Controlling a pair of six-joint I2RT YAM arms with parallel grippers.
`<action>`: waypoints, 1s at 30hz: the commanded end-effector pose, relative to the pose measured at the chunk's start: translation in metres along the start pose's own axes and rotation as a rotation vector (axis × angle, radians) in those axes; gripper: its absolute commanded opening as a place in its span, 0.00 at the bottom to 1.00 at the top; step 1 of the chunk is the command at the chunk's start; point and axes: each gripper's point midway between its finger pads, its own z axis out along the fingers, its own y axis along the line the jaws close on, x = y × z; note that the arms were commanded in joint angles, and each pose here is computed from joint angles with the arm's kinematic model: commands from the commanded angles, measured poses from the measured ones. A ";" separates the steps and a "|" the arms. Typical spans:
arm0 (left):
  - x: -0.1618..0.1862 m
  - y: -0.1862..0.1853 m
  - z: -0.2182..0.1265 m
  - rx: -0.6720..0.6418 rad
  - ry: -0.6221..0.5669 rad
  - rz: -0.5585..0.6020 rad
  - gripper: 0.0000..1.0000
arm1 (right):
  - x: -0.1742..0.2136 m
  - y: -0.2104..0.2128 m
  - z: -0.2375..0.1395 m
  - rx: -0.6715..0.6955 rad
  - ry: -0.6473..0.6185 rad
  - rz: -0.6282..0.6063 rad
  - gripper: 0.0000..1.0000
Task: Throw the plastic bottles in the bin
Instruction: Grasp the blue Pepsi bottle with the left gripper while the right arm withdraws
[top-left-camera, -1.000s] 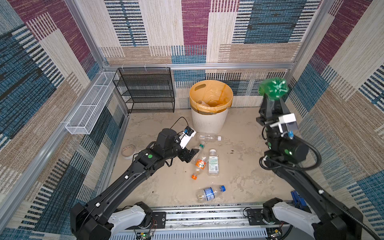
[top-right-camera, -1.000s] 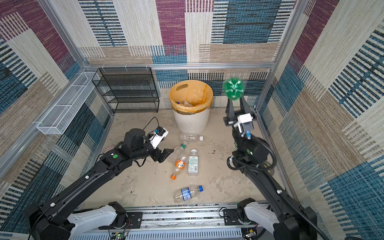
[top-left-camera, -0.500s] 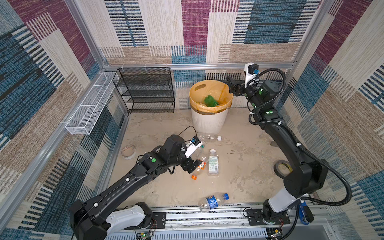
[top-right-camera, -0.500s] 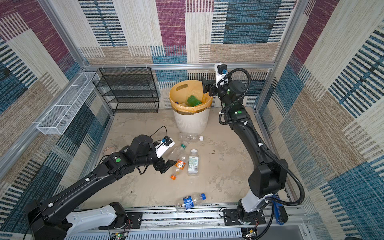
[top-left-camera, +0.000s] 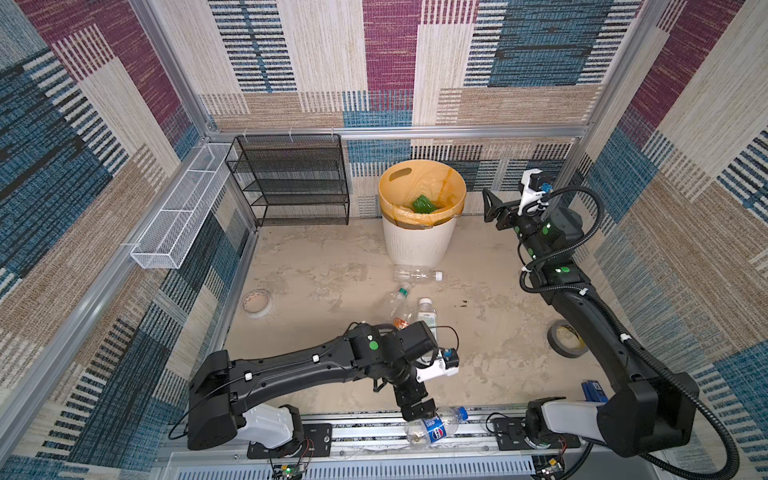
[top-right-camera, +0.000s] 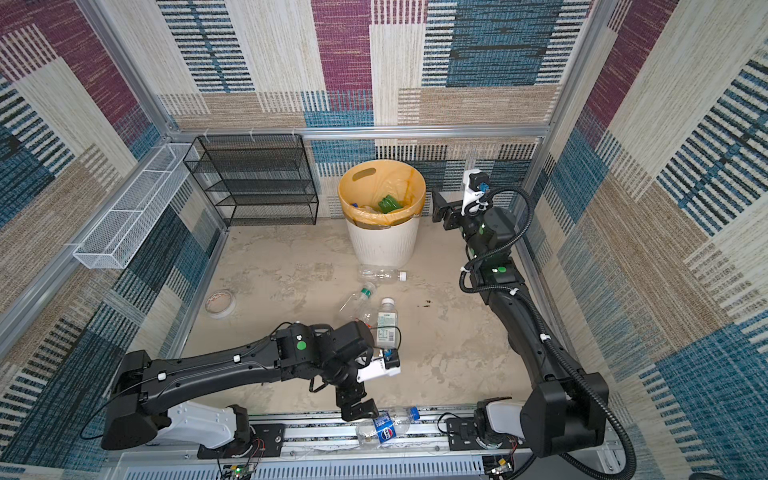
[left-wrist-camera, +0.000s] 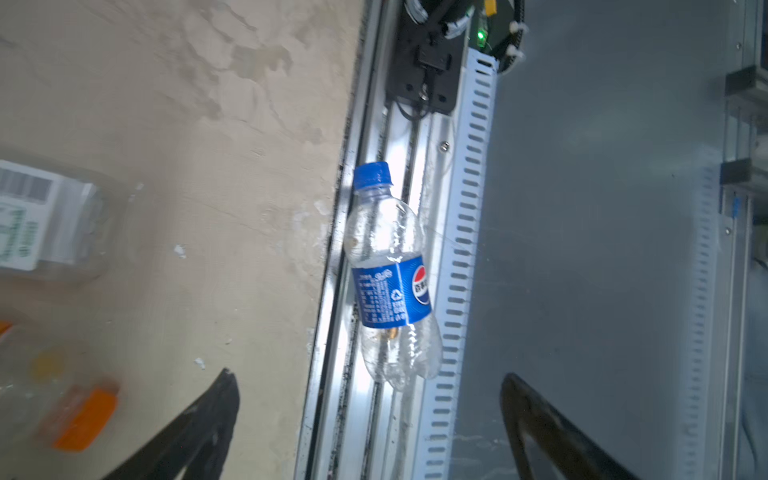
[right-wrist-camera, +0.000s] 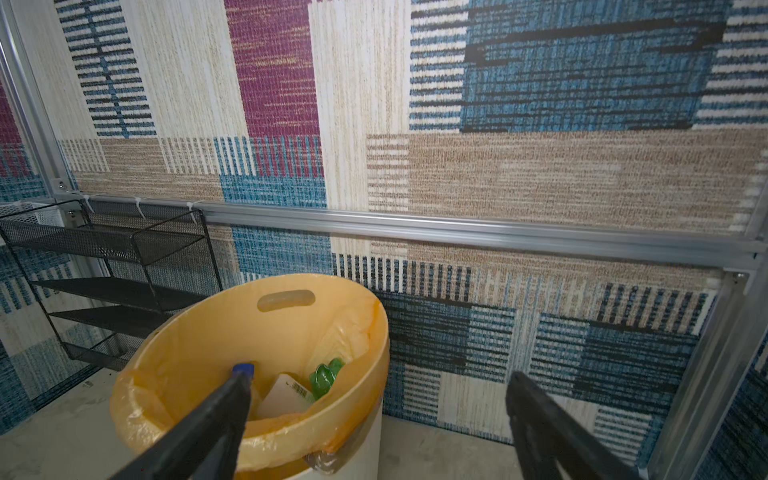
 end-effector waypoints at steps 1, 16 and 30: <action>0.008 -0.017 0.010 0.030 0.052 -0.019 1.00 | -0.008 0.008 -0.010 -0.045 -0.057 0.040 0.96; 0.026 0.021 0.085 -0.244 0.293 -0.102 0.97 | -0.038 0.017 -0.085 -0.046 -0.164 0.085 0.95; 0.032 0.015 0.100 -0.201 0.441 -0.095 0.89 | -0.034 0.016 -0.111 -0.018 -0.168 0.082 0.92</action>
